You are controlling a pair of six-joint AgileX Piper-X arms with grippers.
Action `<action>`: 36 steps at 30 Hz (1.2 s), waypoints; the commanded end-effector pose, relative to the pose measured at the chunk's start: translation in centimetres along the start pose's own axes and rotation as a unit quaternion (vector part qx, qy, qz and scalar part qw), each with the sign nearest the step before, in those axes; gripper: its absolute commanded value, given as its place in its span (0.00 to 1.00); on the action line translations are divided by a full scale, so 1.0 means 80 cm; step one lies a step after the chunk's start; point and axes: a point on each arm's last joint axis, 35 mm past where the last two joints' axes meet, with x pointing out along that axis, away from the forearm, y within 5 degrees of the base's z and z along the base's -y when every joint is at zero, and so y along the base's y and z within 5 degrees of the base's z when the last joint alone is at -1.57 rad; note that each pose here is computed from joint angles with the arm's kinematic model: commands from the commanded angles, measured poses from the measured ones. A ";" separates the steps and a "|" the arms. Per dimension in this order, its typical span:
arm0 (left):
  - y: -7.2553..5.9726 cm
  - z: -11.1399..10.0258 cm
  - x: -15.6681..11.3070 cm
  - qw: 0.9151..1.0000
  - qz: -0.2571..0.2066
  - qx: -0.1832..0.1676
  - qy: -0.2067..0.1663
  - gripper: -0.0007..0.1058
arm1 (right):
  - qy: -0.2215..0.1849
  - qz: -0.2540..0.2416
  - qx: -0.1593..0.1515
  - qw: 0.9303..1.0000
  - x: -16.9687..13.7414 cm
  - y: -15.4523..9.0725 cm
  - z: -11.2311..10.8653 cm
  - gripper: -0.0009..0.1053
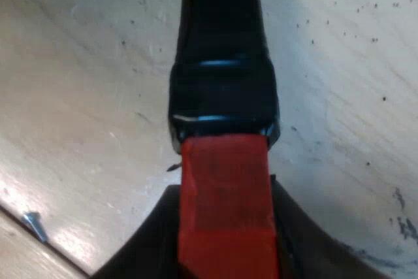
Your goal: Grind coffee beans and then tamp
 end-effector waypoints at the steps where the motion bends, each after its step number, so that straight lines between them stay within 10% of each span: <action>1: 0.002 0.001 0.005 1.000 0.003 -0.002 0.007 0.82 | -0.020 -0.009 0.008 1.000 -0.001 -0.003 0.001 0.01; 14: 0.009 -0.004 0.021 0.999 0.006 -0.019 0.043 0.82 | 0.013 0.003 0.002 1.000 0.008 -0.007 -0.025 0.04; 22: 0.008 -0.005 0.021 0.999 -0.012 -0.020 0.045 0.82 | 0.043 0.043 0.011 0.998 0.007 -0.004 -0.028 0.57; 31: 0.002 0.012 0.011 0.998 -0.014 -0.024 0.052 0.82 | 0.106 0.018 -0.018 0.994 -0.023 -0.008 0.001 0.65; 36: -0.004 0.038 -0.005 0.998 0.036 -0.023 0.053 0.82 | 0.061 0.013 -0.023 0.998 -0.046 -0.009 0.038 0.64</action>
